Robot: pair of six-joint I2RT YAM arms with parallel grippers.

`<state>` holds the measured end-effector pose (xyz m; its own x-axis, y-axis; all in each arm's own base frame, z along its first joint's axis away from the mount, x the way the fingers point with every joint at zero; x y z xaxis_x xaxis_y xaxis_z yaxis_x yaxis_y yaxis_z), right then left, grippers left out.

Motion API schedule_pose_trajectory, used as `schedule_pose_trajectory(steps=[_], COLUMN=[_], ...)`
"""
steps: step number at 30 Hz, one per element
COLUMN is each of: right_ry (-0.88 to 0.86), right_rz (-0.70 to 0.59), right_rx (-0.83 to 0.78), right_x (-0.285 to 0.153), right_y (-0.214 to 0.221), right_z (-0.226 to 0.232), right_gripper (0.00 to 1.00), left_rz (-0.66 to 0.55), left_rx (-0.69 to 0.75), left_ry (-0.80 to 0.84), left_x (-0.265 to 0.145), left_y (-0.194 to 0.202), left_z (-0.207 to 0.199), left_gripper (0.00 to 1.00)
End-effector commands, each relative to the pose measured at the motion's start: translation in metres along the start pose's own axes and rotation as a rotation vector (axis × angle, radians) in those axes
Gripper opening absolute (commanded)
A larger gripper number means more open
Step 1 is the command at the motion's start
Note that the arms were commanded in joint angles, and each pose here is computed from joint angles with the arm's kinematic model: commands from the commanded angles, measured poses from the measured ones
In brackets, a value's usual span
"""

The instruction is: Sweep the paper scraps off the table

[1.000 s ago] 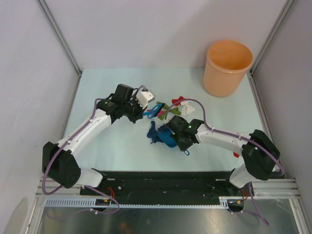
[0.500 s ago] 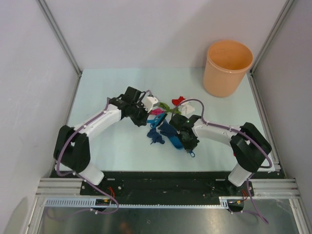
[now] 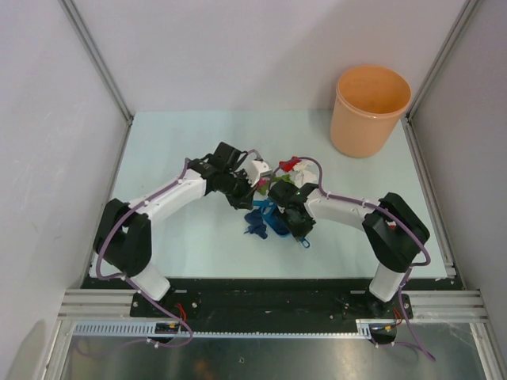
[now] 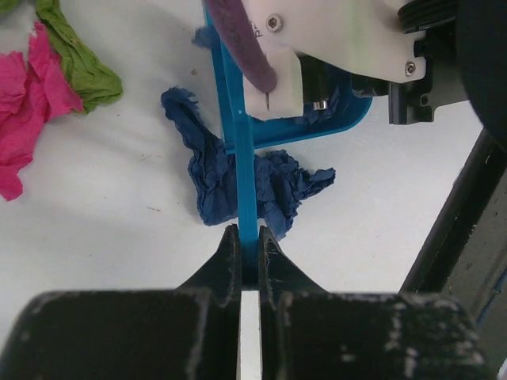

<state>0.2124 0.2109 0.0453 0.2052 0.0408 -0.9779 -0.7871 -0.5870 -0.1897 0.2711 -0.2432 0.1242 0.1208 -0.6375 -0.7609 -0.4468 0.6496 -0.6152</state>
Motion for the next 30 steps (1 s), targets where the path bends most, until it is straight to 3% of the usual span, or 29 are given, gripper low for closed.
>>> schedule_pose_trajectory(steps=[1, 6, 15, 23, 30], right_ry=[-0.028, -0.072, -0.094, -0.051, -0.081], right_rz=[-0.123, -0.197, -0.270, -0.310, -0.359], right_rx=[0.012, 0.015, 0.017, 0.034, 0.020], right_x=[-0.017, -0.032, -0.044, -0.048, -0.052], right_y=[-0.024, -0.029, -0.037, -0.044, -0.050], right_z=[0.004, 0.006, 0.007, 0.000, 0.005], right_gripper=[0.00, 0.00, 0.00, 0.00, 0.00], left_rz=[-0.111, -0.156, -0.284, -0.207, -0.299], left_rx=[0.064, 0.047, 0.092, 0.079, 0.076], left_ry=[0.001, -0.059, -0.026, 0.029, -0.033], left_x=[-0.030, -0.052, -0.096, -0.090, -0.127], left_y=[-0.027, -0.032, -0.047, -0.026, -0.056], left_z=[-0.011, 0.001, -0.020, -0.027, -0.032], left_gripper=[0.00, 0.00, 0.00, 0.00, 0.00])
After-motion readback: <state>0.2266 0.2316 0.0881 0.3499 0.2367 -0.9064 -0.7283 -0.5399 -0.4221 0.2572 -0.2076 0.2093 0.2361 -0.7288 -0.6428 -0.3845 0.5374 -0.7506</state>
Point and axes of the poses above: each gripper's point midway between its finger pads, its own x axis out along the fingers, its own z axis along the line the jaws close on, y = z × x, the point moved 2 cm from there along -x, back along the fingers, and after that the axes turned 1 degree about -x, right-handed, at the moved point
